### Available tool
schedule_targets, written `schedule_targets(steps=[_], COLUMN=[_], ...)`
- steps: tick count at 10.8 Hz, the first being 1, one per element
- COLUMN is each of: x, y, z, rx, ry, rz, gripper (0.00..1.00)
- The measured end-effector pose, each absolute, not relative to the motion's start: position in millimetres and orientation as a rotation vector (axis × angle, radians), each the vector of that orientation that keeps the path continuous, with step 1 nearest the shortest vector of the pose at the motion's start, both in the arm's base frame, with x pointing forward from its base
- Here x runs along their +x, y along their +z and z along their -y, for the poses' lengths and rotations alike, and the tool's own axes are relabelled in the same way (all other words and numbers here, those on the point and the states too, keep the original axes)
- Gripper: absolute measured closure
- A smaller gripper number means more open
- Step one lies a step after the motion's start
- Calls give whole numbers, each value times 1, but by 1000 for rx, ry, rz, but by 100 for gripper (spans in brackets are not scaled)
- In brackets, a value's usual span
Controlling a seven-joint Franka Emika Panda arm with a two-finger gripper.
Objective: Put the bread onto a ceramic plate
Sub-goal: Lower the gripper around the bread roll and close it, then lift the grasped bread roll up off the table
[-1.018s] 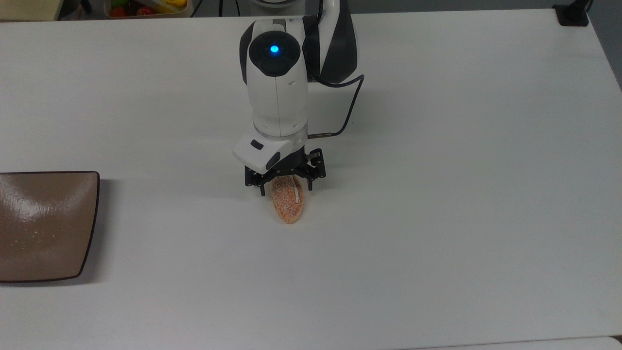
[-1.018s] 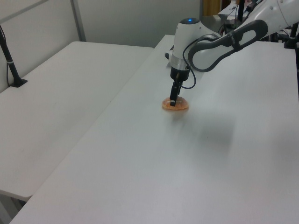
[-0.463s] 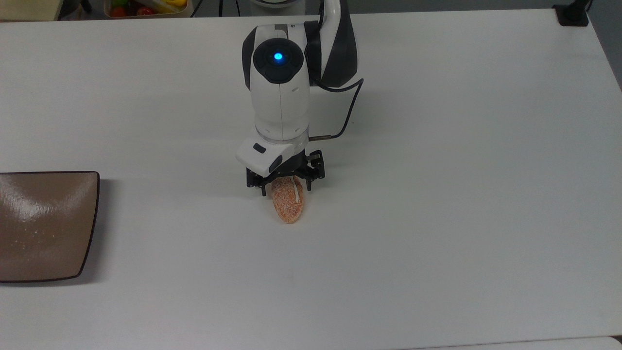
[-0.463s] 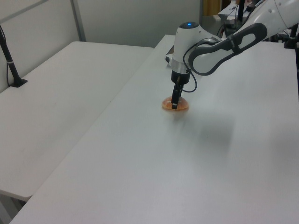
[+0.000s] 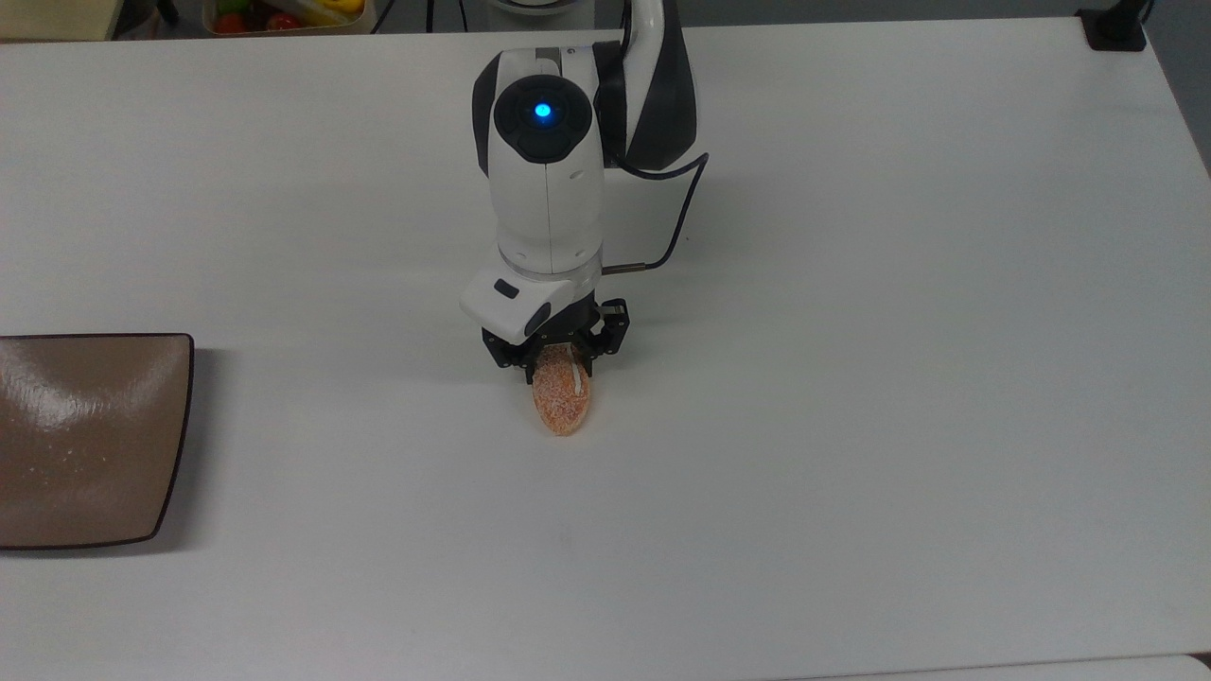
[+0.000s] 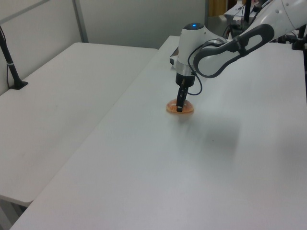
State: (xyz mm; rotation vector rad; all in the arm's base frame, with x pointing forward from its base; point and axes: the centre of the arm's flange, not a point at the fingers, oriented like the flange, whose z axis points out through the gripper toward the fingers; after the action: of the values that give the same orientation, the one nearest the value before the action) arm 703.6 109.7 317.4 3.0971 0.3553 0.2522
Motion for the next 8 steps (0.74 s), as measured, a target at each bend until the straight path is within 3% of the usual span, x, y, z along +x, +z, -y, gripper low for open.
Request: schedule_targets(steps=[2,3,5,8], x=[704,704,705,701], y=[320,321,326,372], z=[-110,-110,-110,-98], rx=[3097,3097,3096,3100], ry=[258,260,273,292], rz=[-356,-356,-354,-328], gripper=[69,74,79,79])
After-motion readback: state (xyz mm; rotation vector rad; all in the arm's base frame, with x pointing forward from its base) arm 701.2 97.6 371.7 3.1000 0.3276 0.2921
